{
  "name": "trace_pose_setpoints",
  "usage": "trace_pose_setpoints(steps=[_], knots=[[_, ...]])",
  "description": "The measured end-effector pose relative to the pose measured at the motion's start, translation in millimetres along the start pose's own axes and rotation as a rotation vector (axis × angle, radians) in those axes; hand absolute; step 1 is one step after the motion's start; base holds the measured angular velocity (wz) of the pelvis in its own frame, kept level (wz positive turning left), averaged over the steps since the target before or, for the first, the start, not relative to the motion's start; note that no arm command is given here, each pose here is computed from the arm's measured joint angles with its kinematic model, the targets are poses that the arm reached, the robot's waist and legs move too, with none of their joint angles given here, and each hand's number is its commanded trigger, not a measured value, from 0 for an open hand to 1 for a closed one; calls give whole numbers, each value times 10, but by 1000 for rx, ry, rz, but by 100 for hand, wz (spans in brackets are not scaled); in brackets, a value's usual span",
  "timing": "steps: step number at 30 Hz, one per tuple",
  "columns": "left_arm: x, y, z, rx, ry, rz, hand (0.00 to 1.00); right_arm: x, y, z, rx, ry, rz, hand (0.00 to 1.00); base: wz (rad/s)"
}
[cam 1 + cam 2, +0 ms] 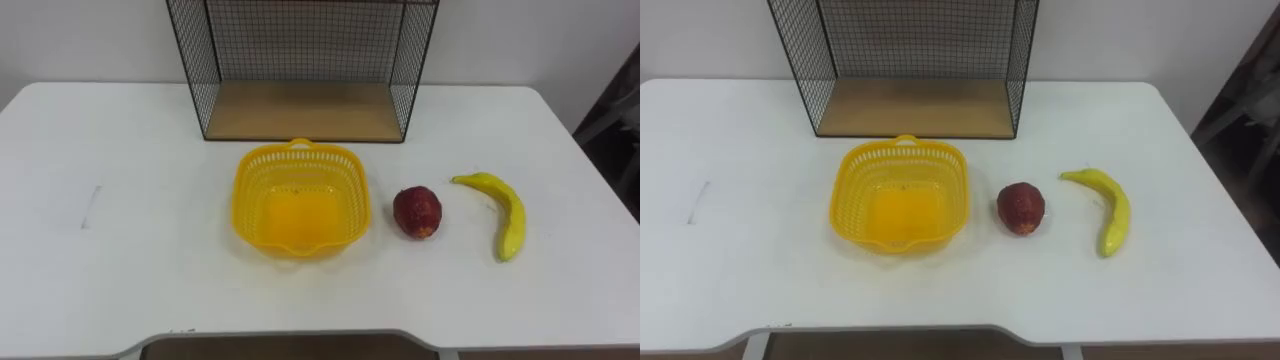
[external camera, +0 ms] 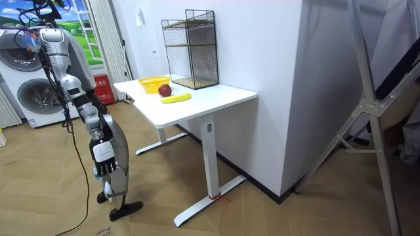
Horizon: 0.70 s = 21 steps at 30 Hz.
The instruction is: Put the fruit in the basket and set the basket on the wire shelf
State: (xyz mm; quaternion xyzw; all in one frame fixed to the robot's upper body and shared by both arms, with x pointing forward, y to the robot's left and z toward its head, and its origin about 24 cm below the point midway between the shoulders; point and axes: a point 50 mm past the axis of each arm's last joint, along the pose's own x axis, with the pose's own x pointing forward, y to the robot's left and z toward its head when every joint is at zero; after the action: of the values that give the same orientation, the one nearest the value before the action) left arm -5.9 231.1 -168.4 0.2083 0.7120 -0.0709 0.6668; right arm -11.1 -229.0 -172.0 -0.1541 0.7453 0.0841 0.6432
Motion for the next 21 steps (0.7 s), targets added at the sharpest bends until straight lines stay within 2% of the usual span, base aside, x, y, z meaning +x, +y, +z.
trace_pose_setpoints(steps=[9,15,18,21], knots=[[5,-11,-8,-5,5,-8,0,-6,-22,72,-7,-23,-11,0,0],[6,19,29,-13,-4,10,0,-12,-55,118,108,-52,-62,0,-1],[11,20,23,-11,2,25,0,-19,-92,148,332,-95,-94,0,0],[10,37,16,-30,-3,34,0,-5,-55,33,489,-68,-102,0,0]])
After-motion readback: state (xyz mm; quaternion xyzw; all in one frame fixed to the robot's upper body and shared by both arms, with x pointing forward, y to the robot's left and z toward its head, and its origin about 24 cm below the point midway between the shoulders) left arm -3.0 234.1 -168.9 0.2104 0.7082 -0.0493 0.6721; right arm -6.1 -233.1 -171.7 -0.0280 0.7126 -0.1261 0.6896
